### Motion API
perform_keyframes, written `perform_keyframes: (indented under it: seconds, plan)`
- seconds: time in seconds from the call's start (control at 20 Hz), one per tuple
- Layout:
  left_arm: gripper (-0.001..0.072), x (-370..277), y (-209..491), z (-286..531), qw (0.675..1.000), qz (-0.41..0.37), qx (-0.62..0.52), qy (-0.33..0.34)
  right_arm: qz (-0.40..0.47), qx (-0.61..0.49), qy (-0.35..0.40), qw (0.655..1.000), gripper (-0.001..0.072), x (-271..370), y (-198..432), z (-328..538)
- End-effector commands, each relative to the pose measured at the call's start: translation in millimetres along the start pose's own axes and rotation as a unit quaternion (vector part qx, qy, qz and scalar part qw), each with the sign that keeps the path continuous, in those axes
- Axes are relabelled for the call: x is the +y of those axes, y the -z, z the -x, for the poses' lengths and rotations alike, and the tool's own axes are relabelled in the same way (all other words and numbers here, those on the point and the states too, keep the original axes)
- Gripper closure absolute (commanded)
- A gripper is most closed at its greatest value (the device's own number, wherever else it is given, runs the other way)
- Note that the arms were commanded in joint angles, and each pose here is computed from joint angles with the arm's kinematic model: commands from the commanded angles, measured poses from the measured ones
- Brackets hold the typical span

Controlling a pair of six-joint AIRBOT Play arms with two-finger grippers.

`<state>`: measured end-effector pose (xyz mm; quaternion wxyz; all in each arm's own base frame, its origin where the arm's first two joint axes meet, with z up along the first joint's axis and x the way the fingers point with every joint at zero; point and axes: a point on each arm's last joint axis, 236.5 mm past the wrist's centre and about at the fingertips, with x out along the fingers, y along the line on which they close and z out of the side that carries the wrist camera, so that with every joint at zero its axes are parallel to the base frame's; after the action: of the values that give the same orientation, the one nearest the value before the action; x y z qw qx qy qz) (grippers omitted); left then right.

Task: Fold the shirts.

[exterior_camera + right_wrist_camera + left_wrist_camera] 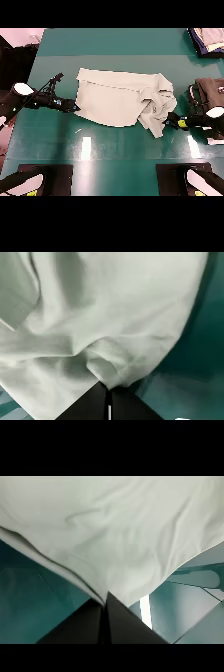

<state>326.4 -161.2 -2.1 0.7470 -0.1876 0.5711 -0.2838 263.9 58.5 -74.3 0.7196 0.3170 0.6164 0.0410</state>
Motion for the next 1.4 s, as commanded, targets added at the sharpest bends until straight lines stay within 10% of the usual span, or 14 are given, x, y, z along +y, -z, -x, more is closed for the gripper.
perform_keyframes:
  seconds: [0.0, 0.35, 0.95, 1.35]
  plan:
    - [0.0683, -1, 3, 1, 1.000, -0.003, 0.009, 0.001, 0.040, -0.024, 0.024, 0.999, 0.0699, -3, -1, 19]
    - [0.0683, -56, -93, 127, 0.975, -0.153, -0.122, -0.101, 0.168, -0.247, -0.013, 0.954, 0.0700, 100, -79, 170]
    - [0.0683, -260, -65, 485, 0.747, -0.315, -0.534, -0.239, 0.343, -0.549, 0.023, 0.762, 0.0700, 254, -63, 496]
    - [0.0683, -280, -44, 478, 0.768, -0.302, -0.537, -0.178, 0.306, -0.609, 0.105, 0.724, 0.0703, 217, -7, 549]
